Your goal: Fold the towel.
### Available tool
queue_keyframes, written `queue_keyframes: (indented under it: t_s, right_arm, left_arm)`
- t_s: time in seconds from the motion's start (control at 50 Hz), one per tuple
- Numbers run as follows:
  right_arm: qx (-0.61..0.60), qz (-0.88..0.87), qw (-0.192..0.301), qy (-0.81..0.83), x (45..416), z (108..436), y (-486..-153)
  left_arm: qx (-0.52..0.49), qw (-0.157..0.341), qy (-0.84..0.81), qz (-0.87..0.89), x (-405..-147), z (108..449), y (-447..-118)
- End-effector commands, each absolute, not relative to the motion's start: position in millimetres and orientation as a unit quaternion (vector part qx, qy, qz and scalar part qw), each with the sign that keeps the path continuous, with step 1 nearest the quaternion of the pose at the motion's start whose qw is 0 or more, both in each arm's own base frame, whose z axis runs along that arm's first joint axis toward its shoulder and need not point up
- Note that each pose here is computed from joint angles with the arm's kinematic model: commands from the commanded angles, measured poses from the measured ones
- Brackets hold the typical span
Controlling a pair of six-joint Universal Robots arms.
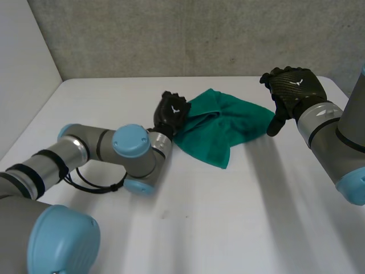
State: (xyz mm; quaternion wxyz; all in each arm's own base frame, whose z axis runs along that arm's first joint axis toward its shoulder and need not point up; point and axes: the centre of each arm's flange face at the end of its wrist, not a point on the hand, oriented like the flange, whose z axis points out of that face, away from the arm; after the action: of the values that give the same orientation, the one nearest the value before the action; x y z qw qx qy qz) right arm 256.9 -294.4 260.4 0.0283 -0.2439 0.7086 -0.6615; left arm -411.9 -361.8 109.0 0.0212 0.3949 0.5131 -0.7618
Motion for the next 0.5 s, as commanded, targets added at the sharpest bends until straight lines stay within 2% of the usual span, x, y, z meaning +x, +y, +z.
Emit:
queue_keyframes:
  t_s: [0.02, 0.12, 0.2, 0.38, 0.5]
  right_arm:
    - [-0.243, -0.664, 0.03, 0.706, 256.8, 263.8, -293.8]
    - [-0.245, -0.664, 0.032, 0.706, 257.1, 265.0, -293.1]
    - [-0.26, -0.659, 0.058, 0.704, 261.4, 266.7, -290.4]
    - [-0.285, -0.615, 0.107, 0.727, 266.1, 266.9, -281.7]
    - [-0.22, -0.555, 0.16, 0.786, 267.4, 230.2, -301.9]
  left_arm:
    - [0.355, 0.039, 0.514, -0.78, -392.8, 174.4, -348.4]
    - [0.336, 0.005, 0.52, -0.785, -365.2, 237.9, -297.2]
    - [0.322, -0.023, 0.529, -0.785, -341.3, 266.1, -259.5]
    - [0.296, -0.043, 0.512, -0.805, -292.9, 316.5, -192.1]
    - [0.275, -0.053, 0.476, -0.834, -275.7, 353.6, -160.5]
